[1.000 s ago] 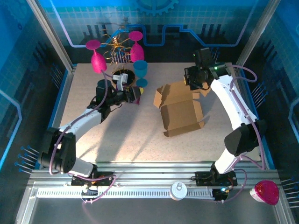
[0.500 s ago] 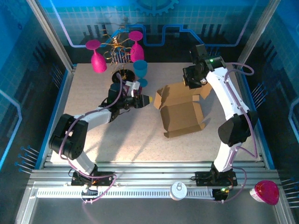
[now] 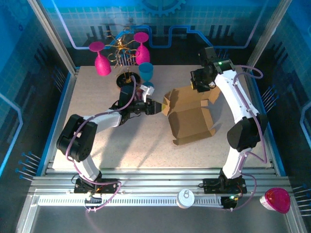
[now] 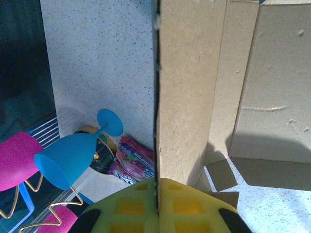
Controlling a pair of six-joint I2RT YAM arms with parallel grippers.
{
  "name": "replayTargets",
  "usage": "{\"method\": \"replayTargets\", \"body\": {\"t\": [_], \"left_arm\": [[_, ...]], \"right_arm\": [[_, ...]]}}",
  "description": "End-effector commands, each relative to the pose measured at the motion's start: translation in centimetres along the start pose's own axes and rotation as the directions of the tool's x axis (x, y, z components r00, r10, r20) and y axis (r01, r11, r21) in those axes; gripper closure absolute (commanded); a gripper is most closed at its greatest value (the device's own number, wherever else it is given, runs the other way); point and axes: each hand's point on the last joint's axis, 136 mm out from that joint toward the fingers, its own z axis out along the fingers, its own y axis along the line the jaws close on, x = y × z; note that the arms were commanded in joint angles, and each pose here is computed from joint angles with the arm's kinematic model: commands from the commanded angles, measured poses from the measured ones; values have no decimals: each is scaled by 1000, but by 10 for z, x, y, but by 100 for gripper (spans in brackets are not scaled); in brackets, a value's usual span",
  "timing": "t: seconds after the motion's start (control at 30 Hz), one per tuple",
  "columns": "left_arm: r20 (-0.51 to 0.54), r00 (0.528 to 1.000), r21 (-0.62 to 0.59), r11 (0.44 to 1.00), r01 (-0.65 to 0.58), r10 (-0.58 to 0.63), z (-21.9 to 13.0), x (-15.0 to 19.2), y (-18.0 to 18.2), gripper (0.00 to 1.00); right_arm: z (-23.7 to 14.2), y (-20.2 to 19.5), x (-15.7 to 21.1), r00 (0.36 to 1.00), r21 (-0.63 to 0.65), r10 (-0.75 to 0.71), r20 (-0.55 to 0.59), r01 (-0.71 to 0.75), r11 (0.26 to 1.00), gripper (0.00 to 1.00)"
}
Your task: Fold the paper box
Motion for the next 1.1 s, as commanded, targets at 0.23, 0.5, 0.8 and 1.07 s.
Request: {"method": "replayTargets", "body": {"t": [0.23, 0.5, 0.8, 1.07], "left_arm": [[-2, 998, 67, 996, -55, 55, 10, 2, -21, 52], [-13, 998, 22, 998, -58, 59, 16, 7, -13, 52], [-5, 1000, -22, 1000, -21, 21, 18, 18, 4, 51], [0, 1000, -23, 999, 29, -29, 20, 28, 12, 52]], "right_arm": [[16, 7, -4, 1000, 0, 7, -27, -7, 1000, 100], [22, 10, -3, 999, -32, -16, -43, 15, 999, 100], [36, 3, -2, 998, -48, -22, -52, 19, 999, 100], [46, 2, -1, 998, -47, -22, -64, 19, 999, 100]]}}
